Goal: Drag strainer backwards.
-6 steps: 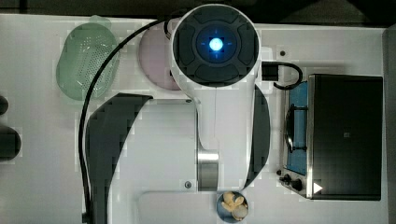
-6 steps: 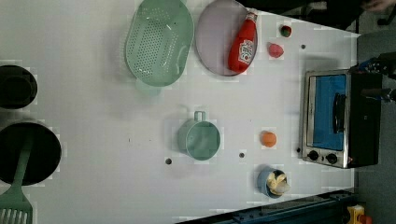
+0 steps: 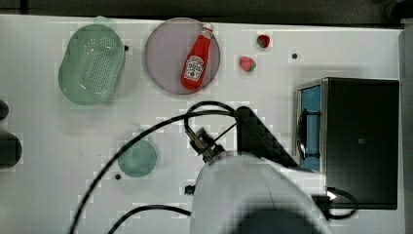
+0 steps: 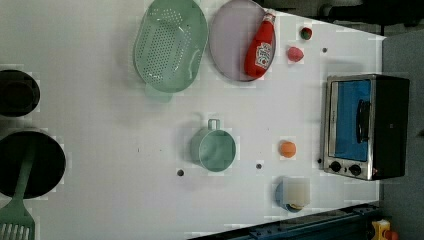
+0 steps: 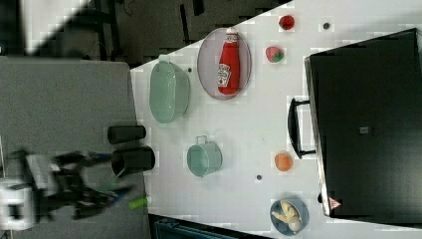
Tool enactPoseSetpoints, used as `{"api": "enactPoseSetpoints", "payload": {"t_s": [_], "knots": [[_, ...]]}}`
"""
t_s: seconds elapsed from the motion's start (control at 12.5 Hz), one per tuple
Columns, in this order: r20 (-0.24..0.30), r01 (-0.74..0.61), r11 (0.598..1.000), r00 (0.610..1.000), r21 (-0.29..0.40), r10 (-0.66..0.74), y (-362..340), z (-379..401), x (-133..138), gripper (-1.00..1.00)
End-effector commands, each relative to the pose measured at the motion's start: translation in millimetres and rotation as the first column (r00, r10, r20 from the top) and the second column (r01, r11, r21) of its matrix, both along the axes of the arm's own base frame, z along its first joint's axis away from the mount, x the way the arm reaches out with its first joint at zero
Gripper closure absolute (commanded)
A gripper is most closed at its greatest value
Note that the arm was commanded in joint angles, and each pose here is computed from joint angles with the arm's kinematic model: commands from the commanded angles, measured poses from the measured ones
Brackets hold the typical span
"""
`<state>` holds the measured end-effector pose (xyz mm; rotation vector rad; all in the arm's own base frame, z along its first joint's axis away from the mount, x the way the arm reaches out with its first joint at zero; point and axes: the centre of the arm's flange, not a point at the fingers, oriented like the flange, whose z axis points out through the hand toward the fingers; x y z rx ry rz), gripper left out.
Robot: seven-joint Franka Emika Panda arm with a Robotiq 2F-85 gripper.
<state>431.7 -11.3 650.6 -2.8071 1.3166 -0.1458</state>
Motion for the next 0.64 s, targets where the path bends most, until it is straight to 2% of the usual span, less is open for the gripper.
{"api": "enactPoseSetpoints", "payload": {"t_s": [0.08,0.16,0.4,0.64], "knots": [[-0.044,-0.038,0.999,0.998,-0.005,0.038,58,-43,42,-1.00],[-0.049,-0.047,0.999,0.998,-0.009,0.046,84,-59,54,-1.00],[-0.066,0.054,0.999,0.996,0.003,-0.053,163,-116,87,-1.00],[-0.085,0.183,0.981,0.980,0.062,-0.178,239,-173,115,-1.00]]}}
